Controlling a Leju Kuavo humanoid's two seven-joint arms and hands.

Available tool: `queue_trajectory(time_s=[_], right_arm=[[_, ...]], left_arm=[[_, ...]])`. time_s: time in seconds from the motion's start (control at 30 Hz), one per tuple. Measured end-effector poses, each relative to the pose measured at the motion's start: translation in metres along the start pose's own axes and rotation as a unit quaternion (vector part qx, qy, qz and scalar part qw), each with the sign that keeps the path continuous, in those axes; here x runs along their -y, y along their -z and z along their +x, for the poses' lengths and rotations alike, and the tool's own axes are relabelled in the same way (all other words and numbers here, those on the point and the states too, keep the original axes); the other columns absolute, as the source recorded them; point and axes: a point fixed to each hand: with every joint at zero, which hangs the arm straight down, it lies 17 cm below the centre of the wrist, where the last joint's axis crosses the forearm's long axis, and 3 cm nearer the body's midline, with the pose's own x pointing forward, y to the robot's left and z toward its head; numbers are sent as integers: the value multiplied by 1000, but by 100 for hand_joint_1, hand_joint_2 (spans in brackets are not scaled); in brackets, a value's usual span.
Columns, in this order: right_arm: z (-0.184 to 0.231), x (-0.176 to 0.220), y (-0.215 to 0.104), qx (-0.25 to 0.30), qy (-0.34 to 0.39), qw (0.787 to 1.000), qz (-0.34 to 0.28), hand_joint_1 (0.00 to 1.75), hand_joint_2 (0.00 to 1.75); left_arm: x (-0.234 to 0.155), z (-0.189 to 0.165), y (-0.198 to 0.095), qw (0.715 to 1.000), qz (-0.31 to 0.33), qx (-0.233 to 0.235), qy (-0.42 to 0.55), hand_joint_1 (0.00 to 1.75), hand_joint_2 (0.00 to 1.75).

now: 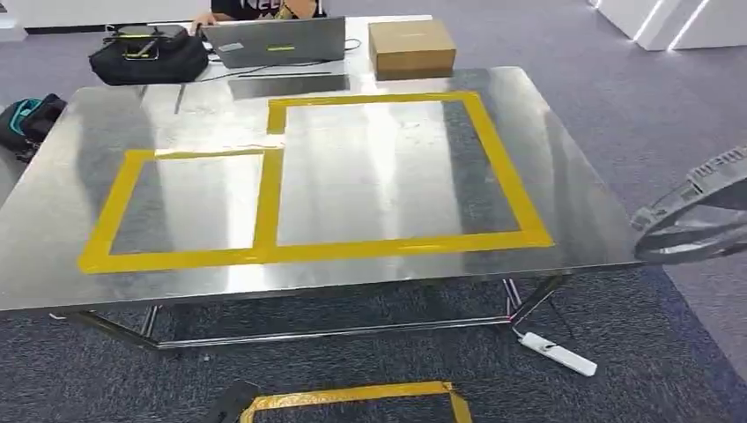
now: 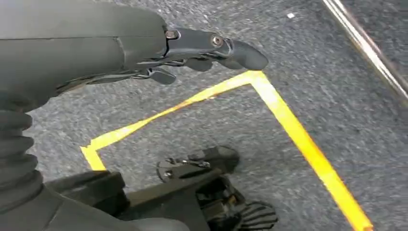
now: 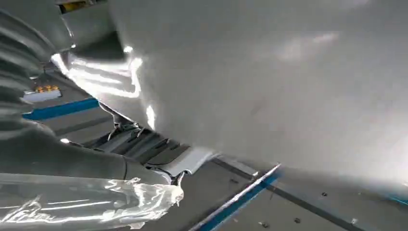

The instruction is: Take the parts from the cabinet and place them on the table.

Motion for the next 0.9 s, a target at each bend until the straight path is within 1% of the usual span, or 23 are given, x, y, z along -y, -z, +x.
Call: queue_trajectory(time_s=[0.13, 0.43, 0.5, 0.9], right_arm=[[6, -11, -3, 7, 2, 1000, 13, 175, 175], [11, -18, -4, 13, 3, 1000, 21, 175, 175], [11, -21, -6, 11, 4, 1000, 24, 175, 175], [16, -35, -15, 16, 6, 999, 42, 175, 175]], left_arm=[[-1, 0, 0, 1000, 1, 0, -2, 0, 175], [0, 1, 0, 1000, 2, 1, -3, 0, 175], [-10, 0, 2, 1000, 10, 1, -2, 0, 175], [-3, -3, -1, 1000, 6, -2, -5, 0, 175]])
